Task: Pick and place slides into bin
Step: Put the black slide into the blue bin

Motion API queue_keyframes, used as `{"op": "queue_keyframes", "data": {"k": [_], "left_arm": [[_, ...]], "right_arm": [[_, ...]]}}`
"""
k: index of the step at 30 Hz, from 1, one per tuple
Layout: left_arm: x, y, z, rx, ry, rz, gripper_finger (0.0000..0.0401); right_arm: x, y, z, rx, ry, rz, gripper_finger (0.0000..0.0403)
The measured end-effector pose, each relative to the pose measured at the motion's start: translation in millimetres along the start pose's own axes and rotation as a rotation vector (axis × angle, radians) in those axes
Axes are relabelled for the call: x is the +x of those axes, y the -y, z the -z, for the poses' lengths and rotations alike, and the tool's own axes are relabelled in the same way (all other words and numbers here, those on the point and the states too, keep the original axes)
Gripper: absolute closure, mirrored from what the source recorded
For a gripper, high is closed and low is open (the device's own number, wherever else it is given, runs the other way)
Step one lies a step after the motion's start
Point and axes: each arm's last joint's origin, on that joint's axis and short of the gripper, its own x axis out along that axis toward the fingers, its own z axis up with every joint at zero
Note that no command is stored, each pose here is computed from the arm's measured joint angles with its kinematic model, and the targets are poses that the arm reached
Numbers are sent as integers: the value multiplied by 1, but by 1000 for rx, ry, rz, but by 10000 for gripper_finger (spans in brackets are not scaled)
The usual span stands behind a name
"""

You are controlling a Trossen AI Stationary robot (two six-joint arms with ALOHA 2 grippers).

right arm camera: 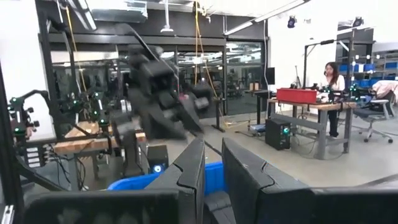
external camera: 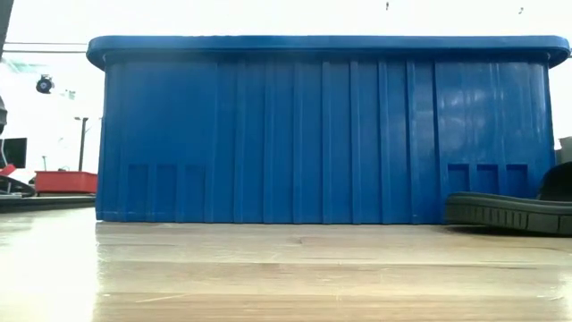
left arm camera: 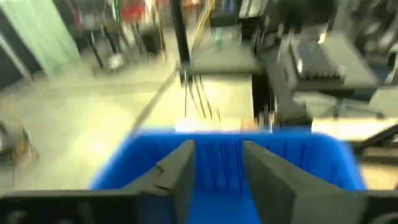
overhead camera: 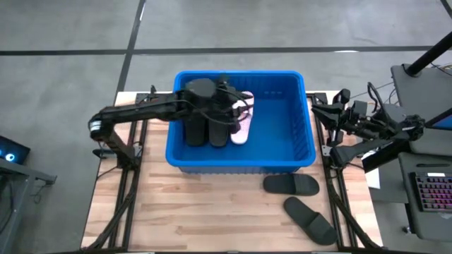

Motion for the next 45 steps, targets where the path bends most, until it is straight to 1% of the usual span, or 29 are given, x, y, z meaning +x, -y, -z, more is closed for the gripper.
{"op": "queue_keyframes", "data": {"k": [3,5,6,9,13,17,21,22,24,26,28,30,34,37,39,41,45], "left_arm": [[-26,0,-21,71,98,3,339],[-42,-3,-32,95,156,-2,378],[-49,-5,-36,95,168,-6,389],[-69,-11,-46,87,212,-28,392],[-107,-20,-59,77,269,-43,391],[-145,-27,-62,62,255,-37,391],[-160,-28,-43,-15,149,-24,391],[-160,-27,-35,-21,118,-20,391],[-161,-24,-22,-23,102,-14,390],[-164,-22,-5,-48,58,-5,390],[-170,-21,10,-102,42,-4,390],[-174,-21,30,-143,20,-46,391],[-186,-20,68,-204,47,-102,399],[-200,-19,93,-240,92,-112,400],[-210,-19,107,-297,139,-115,400],[-217,-18,124,-347,156,-114,401],[-220,-15,148,-392,181,-91,401]], "right_arm": [[0,0,-1,3,5,0,355],[0,0,-1,3,5,1,355],[0,0,-1,3,5,0,355],[0,0,-1,6,5,0,355],[0,0,-1,7,5,0,355],[0,0,-1,7,5,0,355],[0,0,0,33,4,0,355],[0,0,0,41,4,0,355],[0,0,0,55,3,0,355],[0,0,0,74,0,-12,355],[0,-1,1,94,-9,-41,355],[0,-2,3,91,-25,-70,355],[-1,-4,7,84,-58,-109,355],[-1,-4,7,107,-66,-108,355],[-1,-4,7,119,-63,-107,355],[-1,-4,7,130,-63,-107,355],[0,-4,7,222,-71,-104,355]]}}
